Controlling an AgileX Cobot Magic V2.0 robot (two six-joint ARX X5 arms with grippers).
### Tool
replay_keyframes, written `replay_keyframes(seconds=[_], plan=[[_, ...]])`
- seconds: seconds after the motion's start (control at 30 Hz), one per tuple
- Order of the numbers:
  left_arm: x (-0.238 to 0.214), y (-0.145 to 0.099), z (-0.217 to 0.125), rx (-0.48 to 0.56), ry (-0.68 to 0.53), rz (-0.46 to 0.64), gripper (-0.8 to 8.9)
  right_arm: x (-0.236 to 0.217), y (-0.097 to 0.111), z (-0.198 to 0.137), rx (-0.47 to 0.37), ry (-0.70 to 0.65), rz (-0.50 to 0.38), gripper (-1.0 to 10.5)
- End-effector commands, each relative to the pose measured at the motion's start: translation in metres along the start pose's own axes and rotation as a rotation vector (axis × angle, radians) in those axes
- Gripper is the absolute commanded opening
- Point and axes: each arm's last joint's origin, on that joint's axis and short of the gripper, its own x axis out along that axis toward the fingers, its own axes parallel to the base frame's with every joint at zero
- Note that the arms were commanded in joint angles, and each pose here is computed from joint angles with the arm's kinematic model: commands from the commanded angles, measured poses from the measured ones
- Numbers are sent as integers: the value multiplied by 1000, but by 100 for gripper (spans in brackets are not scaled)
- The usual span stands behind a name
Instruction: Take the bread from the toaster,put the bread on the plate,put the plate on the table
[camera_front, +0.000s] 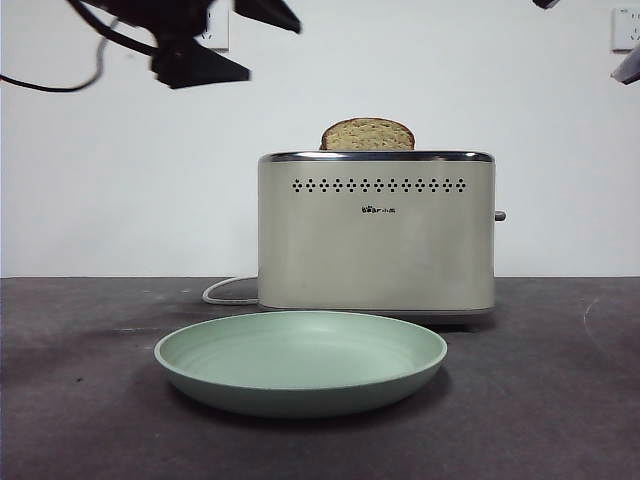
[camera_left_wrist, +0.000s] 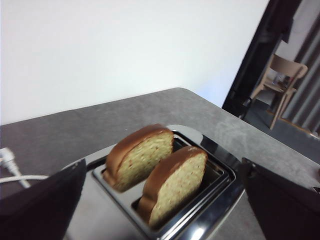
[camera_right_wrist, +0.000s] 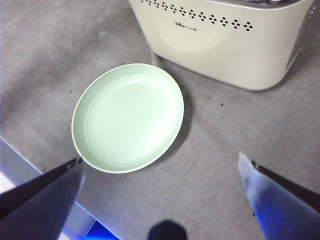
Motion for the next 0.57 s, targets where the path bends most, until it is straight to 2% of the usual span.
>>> replay_keyframes(seconds=[0.03,0.3,0.57], plan=[[17,2,-7,13,27,-12,562,0,0,1,-8,-3,0,566],[54,-5,-19,48,58,-22,562,0,0,1,-7,-3,0,566],[70,-9,-37,113,101,3,561,0,0,1,-7,-2,0,566]])
